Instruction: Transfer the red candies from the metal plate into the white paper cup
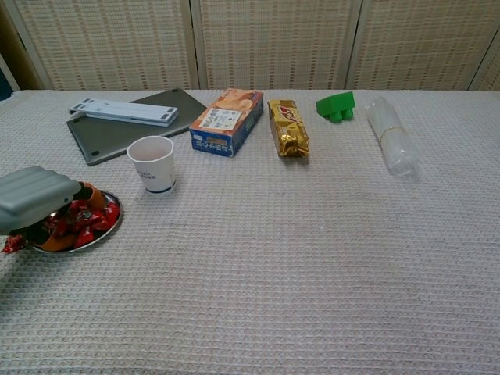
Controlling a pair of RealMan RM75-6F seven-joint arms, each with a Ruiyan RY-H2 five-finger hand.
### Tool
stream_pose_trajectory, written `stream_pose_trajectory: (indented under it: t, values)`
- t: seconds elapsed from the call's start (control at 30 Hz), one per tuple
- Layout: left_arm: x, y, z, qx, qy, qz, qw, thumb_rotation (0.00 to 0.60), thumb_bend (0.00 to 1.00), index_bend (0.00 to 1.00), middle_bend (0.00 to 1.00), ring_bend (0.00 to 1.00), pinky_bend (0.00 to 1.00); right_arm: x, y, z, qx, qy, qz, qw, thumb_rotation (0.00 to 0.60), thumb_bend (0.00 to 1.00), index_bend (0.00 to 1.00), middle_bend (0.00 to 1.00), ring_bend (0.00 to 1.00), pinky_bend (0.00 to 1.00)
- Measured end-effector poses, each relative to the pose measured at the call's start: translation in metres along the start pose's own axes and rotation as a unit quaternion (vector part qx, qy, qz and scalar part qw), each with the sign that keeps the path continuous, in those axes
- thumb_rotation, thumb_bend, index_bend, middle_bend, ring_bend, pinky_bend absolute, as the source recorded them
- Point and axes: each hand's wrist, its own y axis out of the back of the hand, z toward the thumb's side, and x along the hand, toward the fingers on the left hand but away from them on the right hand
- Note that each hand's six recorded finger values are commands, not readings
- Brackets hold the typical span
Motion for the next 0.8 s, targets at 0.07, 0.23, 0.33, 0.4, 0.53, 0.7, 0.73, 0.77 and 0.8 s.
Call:
stream_pose_trajectory:
  t: [0.07,0.23,0.33,0.4,0.53,0.7,0.73,0.77,0.8]
  values:
    - [0.0007,-0.0004,-0.0009,-0.002,0.0,0.001,1.0,0.6,0.4,0.58,0.53,0.53,1.0,0.0,0.0,-0.0001,0.0,0.0,0.0,1.0,0.6,0.06,0.0,0.0,0.0,0.0]
    - [0.0026,0.0005,-0.002,-0.003,0.001,0.009,1.0,0.6,0.44,0.64,0.61,0.57,1.0,-0.0002,-0.0003,-0.0003,0.001,-0.001,0.001,1.0,0.6,0.06,0.0,0.0,0.0,0.0]
    - [0.0029,0.0016,-0.0018,-0.002,0.0,0.014,0.9999,0.6,0.47,0.67,0.65,0.6,1.0,-0.0003,-0.0005,-0.0004,0.001,-0.002,0.002,1.0,0.6,0.06,0.0,0.0,0.0,0.0]
    - [0.0028,0.0022,-0.0016,-0.001,-0.001,0.017,0.9999,0.6,0.5,0.68,0.66,0.61,1.0,-0.0004,-0.0006,-0.0004,0.002,-0.002,0.002,1.0,0.6,0.06,0.0,0.0,0.0,0.0]
    - [0.0034,0.0029,-0.002,-0.001,0.001,0.023,0.9997,0.6,0.54,0.7,0.69,0.62,1.0,-0.0004,-0.0009,-0.0005,0.002,-0.003,0.003,1.0,0.6,0.06,0.0,0.0,0.0,0.0]
    - [0.0042,0.0039,-0.003,-0.001,0.003,0.031,0.9995,0.6,0.56,0.72,0.71,0.64,1.0,-0.0003,-0.0008,-0.0007,0.002,-0.003,0.003,1.0,0.6,0.06,0.0,0.0,0.0,0.0]
    - [0.0045,0.0041,-0.0033,0.0,0.004,0.032,0.9995,0.6,0.57,0.73,0.72,0.65,1.0,-0.0003,-0.0007,-0.0007,0.003,-0.003,0.003,1.0,0.6,0.06,0.0,0.0,0.0,0.0]
    - [0.0047,0.0042,-0.0036,-0.001,0.004,0.034,0.9994,0.6,0.58,0.74,0.72,0.65,1.0,-0.0003,-0.0007,-0.0007,0.003,-0.003,0.004,1.0,0.6,0.06,0.0,0.0,0.0,0.0]
    - [0.005,0.0043,-0.004,-0.001,0.005,0.036,0.9994,0.6,0.59,0.74,0.73,0.66,1.0,-0.0002,-0.0007,-0.0009,0.003,-0.004,0.004,1.0,0.6,0.06,0.0,0.0,0.0,0.0]
